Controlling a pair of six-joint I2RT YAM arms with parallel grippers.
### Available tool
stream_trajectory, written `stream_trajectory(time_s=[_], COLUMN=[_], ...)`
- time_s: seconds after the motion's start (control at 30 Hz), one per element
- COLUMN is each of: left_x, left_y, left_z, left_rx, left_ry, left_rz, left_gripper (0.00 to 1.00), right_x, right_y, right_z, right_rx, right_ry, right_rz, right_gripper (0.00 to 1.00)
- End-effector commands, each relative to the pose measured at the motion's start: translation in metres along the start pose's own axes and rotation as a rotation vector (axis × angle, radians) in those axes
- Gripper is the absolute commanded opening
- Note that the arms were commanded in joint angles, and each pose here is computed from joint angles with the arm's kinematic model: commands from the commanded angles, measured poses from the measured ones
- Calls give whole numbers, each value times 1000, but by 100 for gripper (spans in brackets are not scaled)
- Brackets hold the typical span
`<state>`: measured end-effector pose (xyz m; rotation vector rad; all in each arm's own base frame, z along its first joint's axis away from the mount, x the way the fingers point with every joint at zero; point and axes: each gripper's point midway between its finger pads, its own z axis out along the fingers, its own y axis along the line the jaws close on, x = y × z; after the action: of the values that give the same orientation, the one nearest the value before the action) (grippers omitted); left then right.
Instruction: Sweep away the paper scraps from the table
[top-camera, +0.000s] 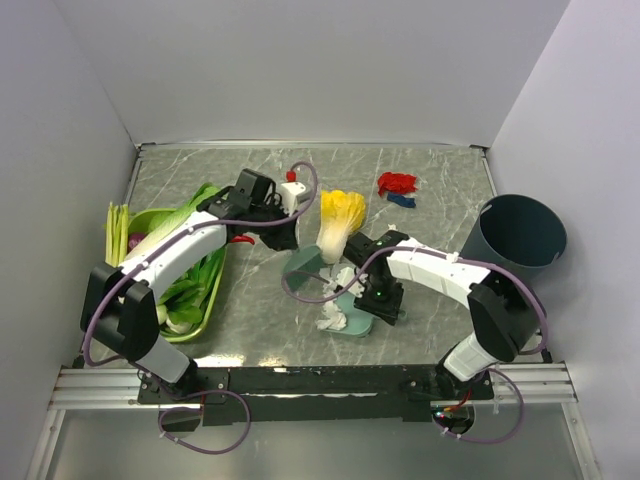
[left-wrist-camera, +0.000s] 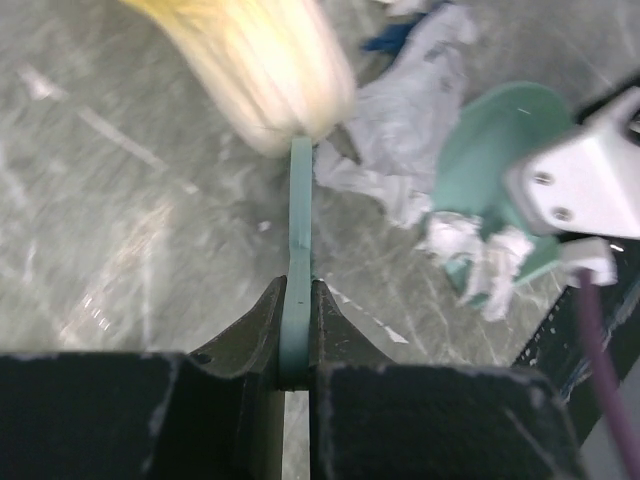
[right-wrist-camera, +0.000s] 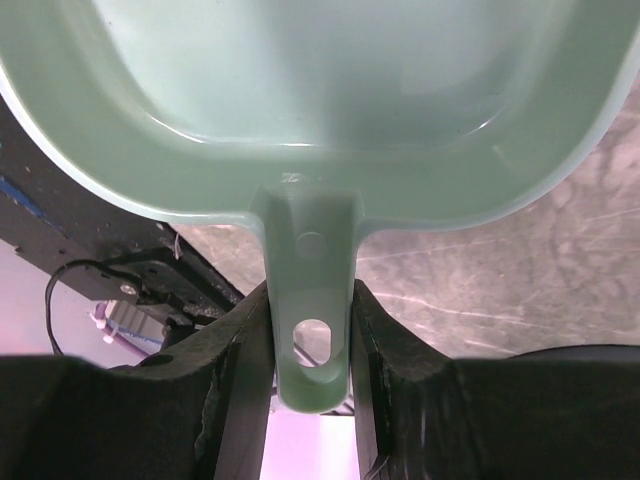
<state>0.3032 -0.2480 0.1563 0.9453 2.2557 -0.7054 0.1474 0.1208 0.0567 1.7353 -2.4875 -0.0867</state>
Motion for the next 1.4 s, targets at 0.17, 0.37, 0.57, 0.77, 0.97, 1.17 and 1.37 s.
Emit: stream_trajectory(time_s=[0.17, 0.37, 0.57, 0.77, 0.97, 1.17, 1.37], left_x=[22, 21, 9, -9, -15, -33, -41], left_y=[-57, -56, -60, -60, -60, -57, -56], left_z=[11, 6, -3, -16, -27, -48, -65], left_rx=[241, 240, 250, 226, 226, 263, 261], left_ry=[50, 66, 20, -20, -48, -100, -101], left_rz=[97, 145, 209, 252, 270, 210, 210], left_gripper=[1, 1, 1, 1, 1, 1, 1], right_x=[-11, -20, -35, -39, -50, -63, -76], right_y=[-9, -13, -22, -17, -25, -23, -23], right_z=[-3, -4, -8, -6, 0, 3, -1], right_rx=[10, 16, 44, 34, 86, 83, 102], right_ry=[17, -6, -53, -117, -203, -299, -442], right_rz=[42, 42, 34, -13, -45, -47, -43], right_gripper=[0, 0, 0, 0, 0, 0, 0])
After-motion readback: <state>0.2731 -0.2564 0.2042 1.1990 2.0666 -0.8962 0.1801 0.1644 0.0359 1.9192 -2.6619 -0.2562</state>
